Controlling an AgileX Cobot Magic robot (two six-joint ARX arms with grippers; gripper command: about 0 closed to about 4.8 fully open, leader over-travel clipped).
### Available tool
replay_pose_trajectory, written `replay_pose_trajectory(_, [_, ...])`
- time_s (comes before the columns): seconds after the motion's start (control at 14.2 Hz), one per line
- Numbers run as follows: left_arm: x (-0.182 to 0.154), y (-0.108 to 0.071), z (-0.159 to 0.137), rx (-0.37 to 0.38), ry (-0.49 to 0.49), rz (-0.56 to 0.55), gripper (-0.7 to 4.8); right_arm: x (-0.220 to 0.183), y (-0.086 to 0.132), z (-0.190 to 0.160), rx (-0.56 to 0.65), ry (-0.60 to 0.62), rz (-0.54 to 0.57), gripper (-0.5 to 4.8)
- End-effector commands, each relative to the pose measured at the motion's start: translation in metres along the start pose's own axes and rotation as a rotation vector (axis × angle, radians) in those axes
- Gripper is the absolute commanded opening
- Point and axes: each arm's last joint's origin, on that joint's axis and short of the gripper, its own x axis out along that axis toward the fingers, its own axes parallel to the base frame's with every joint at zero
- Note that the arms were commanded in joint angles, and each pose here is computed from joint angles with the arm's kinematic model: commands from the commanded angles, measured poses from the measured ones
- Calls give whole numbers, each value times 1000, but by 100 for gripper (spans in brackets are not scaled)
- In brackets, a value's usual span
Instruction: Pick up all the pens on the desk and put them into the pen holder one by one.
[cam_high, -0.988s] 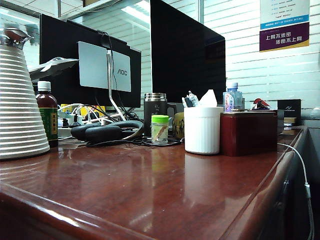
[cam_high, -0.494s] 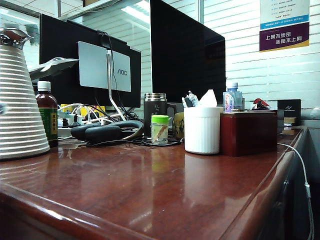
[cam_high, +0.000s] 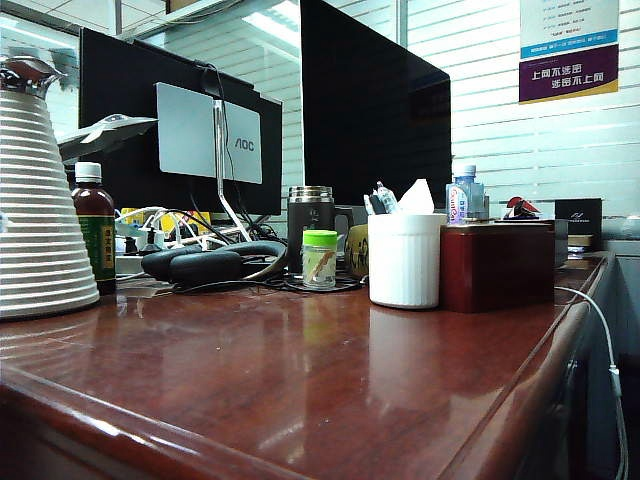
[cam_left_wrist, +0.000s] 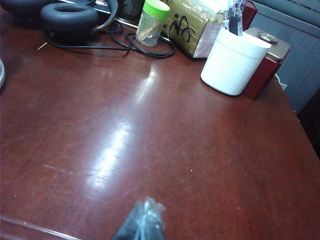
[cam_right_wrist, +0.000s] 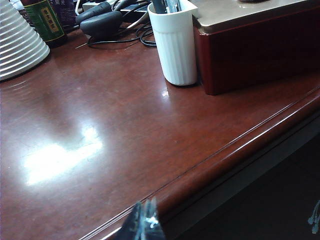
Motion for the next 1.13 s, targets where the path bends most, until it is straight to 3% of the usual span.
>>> replay_pose_trajectory(0.07, [-1,6,0,-9,-10,42,-1,-1,0,0,0,-20,-2,-5])
replay_pose_trajectory(0.28, [-6,33,5,-60,-75,317,-1,-6,-11,8,6,-116,-112,-5])
replay_pose_trajectory(0.49, [-11,44,7,-83,-103,445,-1,-11,-27,11,35,-158,-283,-5])
replay_pose_trajectory(0.63, [-11,45,7,-85,-104,456,-1,-14,-31,12,44,-171,-337,-5])
replay_pose_trajectory(1.13, [-11,45,7,-85,-104,456,-1,-13,-30,11,41,-166,-318,-5])
